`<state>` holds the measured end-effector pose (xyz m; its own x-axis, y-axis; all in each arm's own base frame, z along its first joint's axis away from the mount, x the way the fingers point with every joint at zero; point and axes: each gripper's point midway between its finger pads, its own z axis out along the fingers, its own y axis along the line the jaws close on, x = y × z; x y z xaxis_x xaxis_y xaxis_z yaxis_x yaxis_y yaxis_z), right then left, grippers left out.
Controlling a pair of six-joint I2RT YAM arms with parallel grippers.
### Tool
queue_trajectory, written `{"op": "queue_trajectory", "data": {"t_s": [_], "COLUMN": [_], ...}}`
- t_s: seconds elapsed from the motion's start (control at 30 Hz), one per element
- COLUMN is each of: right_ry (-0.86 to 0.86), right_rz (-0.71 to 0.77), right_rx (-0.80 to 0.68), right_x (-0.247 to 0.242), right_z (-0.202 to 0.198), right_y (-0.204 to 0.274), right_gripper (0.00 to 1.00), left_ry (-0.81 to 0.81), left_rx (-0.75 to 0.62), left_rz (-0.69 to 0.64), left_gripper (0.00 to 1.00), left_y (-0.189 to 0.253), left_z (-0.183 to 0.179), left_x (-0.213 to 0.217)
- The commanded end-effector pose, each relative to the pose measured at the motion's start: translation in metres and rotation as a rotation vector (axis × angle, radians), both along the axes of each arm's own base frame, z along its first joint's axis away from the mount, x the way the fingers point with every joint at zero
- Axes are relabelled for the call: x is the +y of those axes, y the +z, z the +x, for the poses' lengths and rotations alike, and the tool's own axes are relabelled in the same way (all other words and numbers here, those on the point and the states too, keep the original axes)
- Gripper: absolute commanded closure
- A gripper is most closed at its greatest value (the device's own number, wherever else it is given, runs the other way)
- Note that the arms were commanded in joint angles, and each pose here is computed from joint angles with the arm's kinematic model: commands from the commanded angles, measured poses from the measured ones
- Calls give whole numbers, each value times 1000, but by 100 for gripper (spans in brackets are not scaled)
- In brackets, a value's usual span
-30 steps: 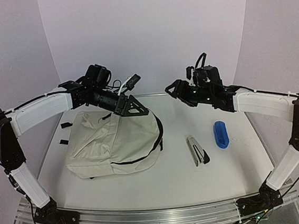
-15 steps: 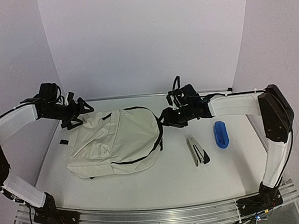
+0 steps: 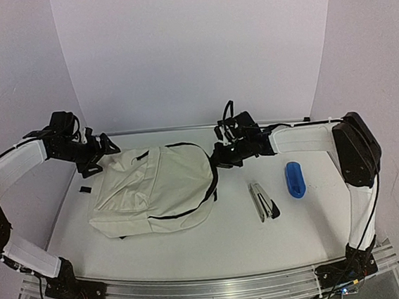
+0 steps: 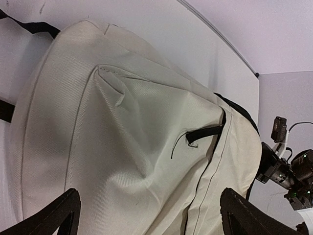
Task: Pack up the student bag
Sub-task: Adjust the student bag at the center of the board.
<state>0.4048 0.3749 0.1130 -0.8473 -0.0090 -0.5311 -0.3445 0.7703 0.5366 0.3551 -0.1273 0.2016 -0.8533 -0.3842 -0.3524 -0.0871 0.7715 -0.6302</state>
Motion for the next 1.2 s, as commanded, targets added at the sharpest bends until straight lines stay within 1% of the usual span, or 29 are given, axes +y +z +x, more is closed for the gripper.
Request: {"op": "queue_trajectory", "data": {"t_s": [0.0,0.1,0.17,0.23,0.27,0.3,0.4,0.43,0.53,0.6,0.7,0.73,0.77,0.8,0.9,0.93,0.97,1.0,1.03,1.07,1.13,1.17], "right_ry": [15,26,41,59,65,82,147,173,241,248,235,226,191,152,-24,-46,-78,-98,-123,-120,-106,-89], "right_rz": [32,34,36,36,28,21,29,39,69,67,91,100,99,96,86,84,83,81,83,85,77,70], "right_rx": [-39,-19,0,15,25,24,29,35,56,49,22,7,-16,-50,-177,-201,-236,-256,-281,-289,-293,-298], "right_x": [5,-1,-3,-7,-7,-8,1,5,19,25,31,31,27,21,-8,-13,-20,-25,-33,-33,-30,-23], "right_z": [-3,-19,-33,-52,-59,-73,-105,-116,-148,-160,-170,-169,-164,-158,-136,-133,-129,-125,-116,-112,-99,-92], "right_y": [23,24,22,22,17,17,21,23,26,28,39,46,52,61,93,99,109,114,122,126,126,125], "right_gripper": [100,100,100,100,100,100,100,100,100,100,100,97,91,81,34,27,21,18,14,14,13,8], "left_ry": [-51,-108,-128,-150,-152,-153,-182,-193,-281,-324,-341,-345,-349,-355,-344,-339,-316,-301,-240,-208,-140,-94], "left_rx": [-4,-13,-1,-42,-35,-50,-59,-83,-126,-153,-196,-215,-236,-257,-299,-304,-314,-309,-264,-267,-221,-214], "left_rz": [-94,-180,-204,-223,-223,-219,-243,-254,-293,-290,-293,-292,-286,-274,-190,-170,-146,-133,-100,-91,-69,-49], "left_gripper": [0,1,3,3,3,3,5,5,6,7,7,7,7,7,5,5,4,3,1,1,0,0], "left_y": [-10,-18,-27,-25,-31,-34,-43,-39,-45,-44,-33,-27,-18,-9,20,24,36,38,35,42,30,27], "left_z": [19,38,53,72,76,87,112,119,139,146,154,155,155,154,145,143,138,135,124,119,102,92], "left_x": [-18,-35,-41,-48,-49,-50,-60,-64,-94,-107,-111,-112,-111,-110,-99,-95,-87,-83,-66,-57,-37,-25]}}
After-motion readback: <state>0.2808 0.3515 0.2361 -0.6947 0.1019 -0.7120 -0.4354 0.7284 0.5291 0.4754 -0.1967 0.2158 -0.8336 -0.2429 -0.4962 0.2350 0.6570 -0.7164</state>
